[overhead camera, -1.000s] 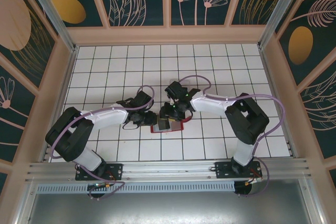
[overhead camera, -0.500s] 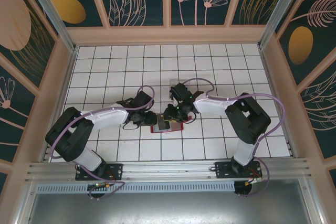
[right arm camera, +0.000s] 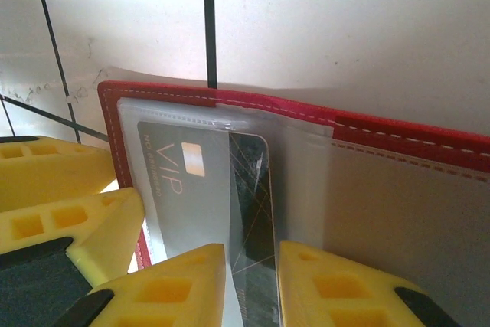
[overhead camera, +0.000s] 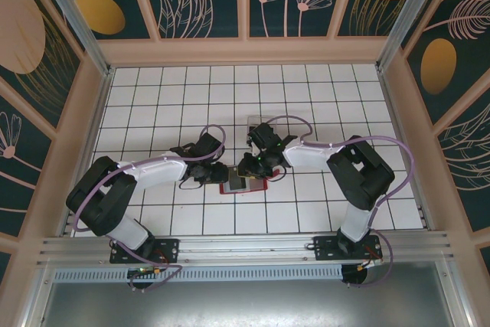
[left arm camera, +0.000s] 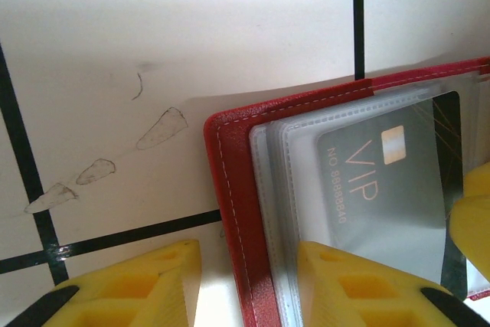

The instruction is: Take the credit cards out of the card holder

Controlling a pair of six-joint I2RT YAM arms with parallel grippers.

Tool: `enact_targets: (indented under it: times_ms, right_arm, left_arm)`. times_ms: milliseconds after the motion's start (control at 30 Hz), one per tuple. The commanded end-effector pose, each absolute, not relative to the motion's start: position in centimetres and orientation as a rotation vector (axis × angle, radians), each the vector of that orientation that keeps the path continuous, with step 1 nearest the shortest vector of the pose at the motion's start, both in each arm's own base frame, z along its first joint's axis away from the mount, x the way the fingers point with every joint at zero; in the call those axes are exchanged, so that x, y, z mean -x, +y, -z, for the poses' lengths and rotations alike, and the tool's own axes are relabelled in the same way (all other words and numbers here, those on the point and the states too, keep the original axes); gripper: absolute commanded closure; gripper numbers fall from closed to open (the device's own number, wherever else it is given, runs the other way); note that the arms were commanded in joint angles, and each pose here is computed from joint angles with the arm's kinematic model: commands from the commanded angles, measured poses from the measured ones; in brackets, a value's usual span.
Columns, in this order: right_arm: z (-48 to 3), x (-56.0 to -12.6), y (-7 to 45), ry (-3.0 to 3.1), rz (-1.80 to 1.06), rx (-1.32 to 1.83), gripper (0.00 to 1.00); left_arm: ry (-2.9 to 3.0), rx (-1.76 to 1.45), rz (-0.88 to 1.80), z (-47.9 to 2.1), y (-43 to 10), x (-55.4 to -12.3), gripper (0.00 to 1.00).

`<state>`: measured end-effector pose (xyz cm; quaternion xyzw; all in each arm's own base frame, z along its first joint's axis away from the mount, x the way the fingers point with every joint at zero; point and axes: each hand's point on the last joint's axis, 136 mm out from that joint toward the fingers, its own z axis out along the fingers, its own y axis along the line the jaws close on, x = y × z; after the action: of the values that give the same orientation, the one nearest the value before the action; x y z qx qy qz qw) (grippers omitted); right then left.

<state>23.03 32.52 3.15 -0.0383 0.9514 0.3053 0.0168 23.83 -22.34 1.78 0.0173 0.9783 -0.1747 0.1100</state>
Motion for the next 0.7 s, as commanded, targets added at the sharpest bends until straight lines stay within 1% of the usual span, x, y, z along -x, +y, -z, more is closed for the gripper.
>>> enact_targets:
  times_ms: [0,300,500,667]
  right_arm:
    - [-2.3,-22.9,32.1,2.965,-0.957,0.125,0.75]
    - [-2.1,-22.8,32.0,2.952,-1.006,0.105,0.78]
    - [-2.5,-22.5,32.7,2.931,-1.104,0.116,0.79]
    - [-2.3,-22.4,32.7,2.937,-1.124,0.115,0.79]
  left_arm:
    - [2.937,-0.066,0.396,-0.2,-20.6,-22.6,0.62]
    - [2.943,-0.075,0.395,-0.1,-20.7,-22.6,0.63]
    - [2.944,-0.074,0.393,-0.1,-20.7,-22.6,0.63]
    - [2.943,-0.078,0.391,-0.1,-20.8,-22.6,0.64]
